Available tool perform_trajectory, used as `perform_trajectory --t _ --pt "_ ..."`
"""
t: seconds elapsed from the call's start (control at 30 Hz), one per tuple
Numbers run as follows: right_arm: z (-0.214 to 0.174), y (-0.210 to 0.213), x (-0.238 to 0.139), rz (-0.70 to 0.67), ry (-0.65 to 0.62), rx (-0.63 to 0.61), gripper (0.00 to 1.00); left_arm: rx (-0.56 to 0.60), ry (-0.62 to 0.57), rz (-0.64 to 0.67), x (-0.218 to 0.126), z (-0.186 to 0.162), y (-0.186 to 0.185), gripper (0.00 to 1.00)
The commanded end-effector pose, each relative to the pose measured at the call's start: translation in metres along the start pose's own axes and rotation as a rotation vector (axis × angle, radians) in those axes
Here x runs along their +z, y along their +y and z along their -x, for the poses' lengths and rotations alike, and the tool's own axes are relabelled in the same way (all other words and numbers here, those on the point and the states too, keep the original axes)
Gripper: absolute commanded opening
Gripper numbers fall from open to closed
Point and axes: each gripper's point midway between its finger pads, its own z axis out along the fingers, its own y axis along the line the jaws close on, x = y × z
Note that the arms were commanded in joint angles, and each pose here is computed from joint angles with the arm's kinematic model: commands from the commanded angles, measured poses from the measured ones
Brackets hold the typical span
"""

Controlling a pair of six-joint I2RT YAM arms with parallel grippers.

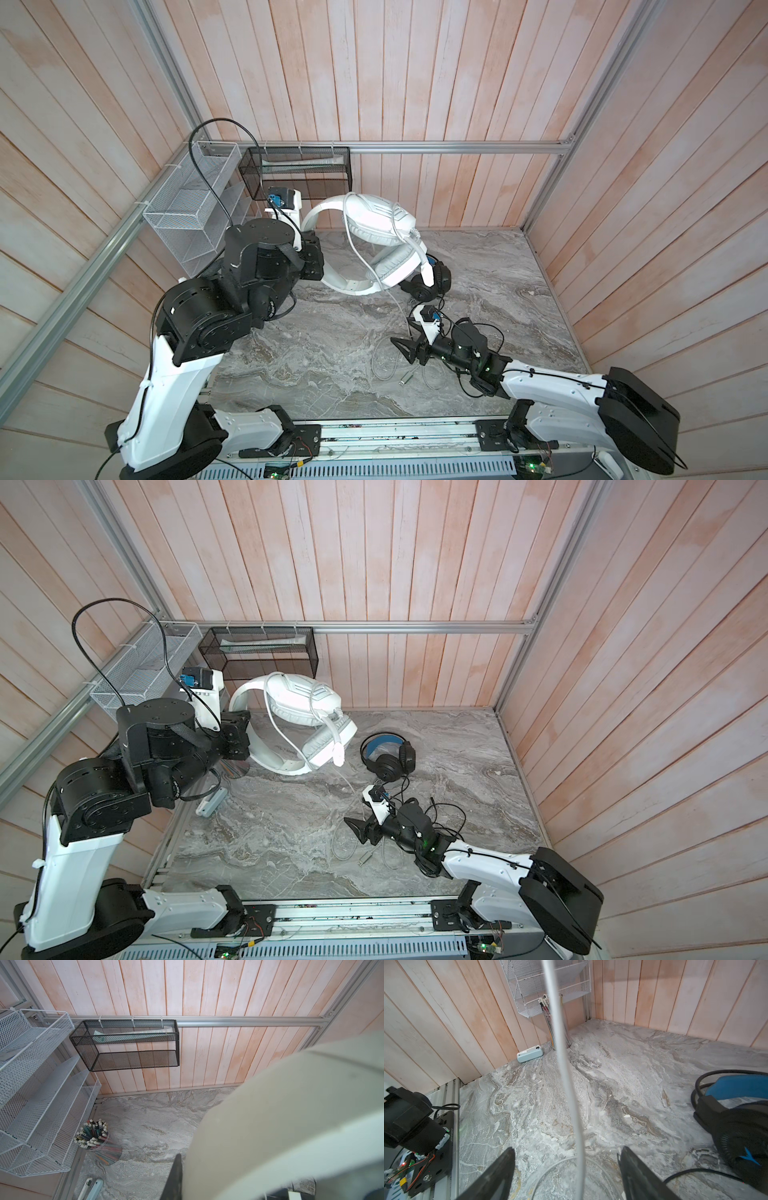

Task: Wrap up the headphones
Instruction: 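Raise the white headset with the left gripper while the right gripper pulls the cable back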

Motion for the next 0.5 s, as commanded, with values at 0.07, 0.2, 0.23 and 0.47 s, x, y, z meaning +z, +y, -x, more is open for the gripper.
perform_trajectory --t 0.07,0.2,0.23,0.47 --pt "-0.017 -0.019 0.005 -0.064 0.014 0.018 0.76 -0.063 -0.074 -0.041 -0.01 0.024 -0.004 0.0" --pt "-0.025 -0.017 0.006 -0.043 0.033 0.018 0.71 -0.059 -0.087 -0.027 -0.012 0.028 -0.001 0.0" --pt "-0.025 -0.015 0.005 -0.032 0.034 0.017 0.69 -0.056 -0.088 -0.024 -0.012 0.028 -0.001 0.0" --pt "-0.05 -0.011 0.003 0.007 0.101 0.042 0.49 -0.046 -0.107 -0.013 -0.012 0.034 0.0 0.0"
